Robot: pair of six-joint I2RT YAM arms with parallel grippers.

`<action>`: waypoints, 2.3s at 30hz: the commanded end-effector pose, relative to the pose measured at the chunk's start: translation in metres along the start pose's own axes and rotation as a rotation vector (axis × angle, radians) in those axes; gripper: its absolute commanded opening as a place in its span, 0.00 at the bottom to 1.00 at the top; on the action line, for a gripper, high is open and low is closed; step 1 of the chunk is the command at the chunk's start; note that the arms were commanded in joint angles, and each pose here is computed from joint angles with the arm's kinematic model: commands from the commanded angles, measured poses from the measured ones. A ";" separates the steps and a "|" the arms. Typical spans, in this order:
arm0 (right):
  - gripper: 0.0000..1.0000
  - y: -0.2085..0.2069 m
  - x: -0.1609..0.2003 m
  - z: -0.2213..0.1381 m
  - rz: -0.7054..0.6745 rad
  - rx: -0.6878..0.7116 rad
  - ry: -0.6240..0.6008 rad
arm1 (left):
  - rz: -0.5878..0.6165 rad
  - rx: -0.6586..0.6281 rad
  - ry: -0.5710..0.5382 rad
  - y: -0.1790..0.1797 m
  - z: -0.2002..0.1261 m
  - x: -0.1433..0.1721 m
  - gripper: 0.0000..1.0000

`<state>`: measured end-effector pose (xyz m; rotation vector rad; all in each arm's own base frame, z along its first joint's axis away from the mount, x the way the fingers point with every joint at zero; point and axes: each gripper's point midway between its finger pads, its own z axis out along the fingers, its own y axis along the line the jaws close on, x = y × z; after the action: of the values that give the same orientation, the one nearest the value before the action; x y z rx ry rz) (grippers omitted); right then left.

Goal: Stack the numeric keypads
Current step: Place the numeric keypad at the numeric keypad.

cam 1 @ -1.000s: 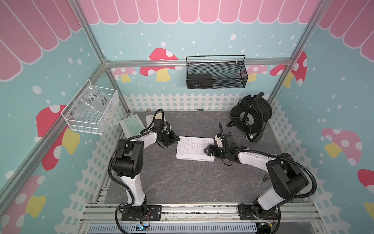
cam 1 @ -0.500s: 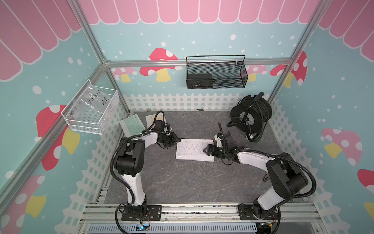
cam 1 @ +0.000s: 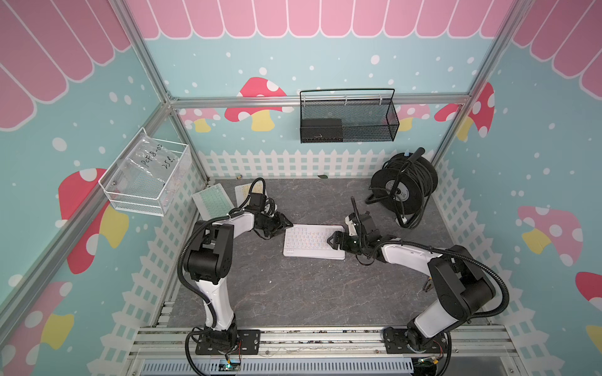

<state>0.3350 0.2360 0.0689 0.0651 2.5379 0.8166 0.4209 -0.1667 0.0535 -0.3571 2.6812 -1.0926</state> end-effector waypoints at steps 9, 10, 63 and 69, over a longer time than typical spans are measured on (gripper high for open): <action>0.89 -0.001 0.000 0.004 -0.012 0.048 -0.003 | -0.005 -0.108 -0.110 -0.005 -0.012 0.003 0.70; 0.89 -0.003 -0.002 0.003 -0.014 0.059 -0.008 | -0.008 -0.128 -0.126 -0.004 -0.015 0.004 0.74; 0.98 0.015 0.003 0.013 -0.080 0.119 -0.003 | 0.119 -0.268 -0.211 -0.037 -0.004 0.057 0.99; 0.98 0.015 0.003 0.015 -0.093 0.138 -0.003 | 0.114 -0.290 -0.219 -0.029 -0.006 0.061 0.99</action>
<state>0.3347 0.2452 0.0599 0.0302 2.5864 0.5915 0.3669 -0.1973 0.0656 -0.3667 2.6402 -0.5853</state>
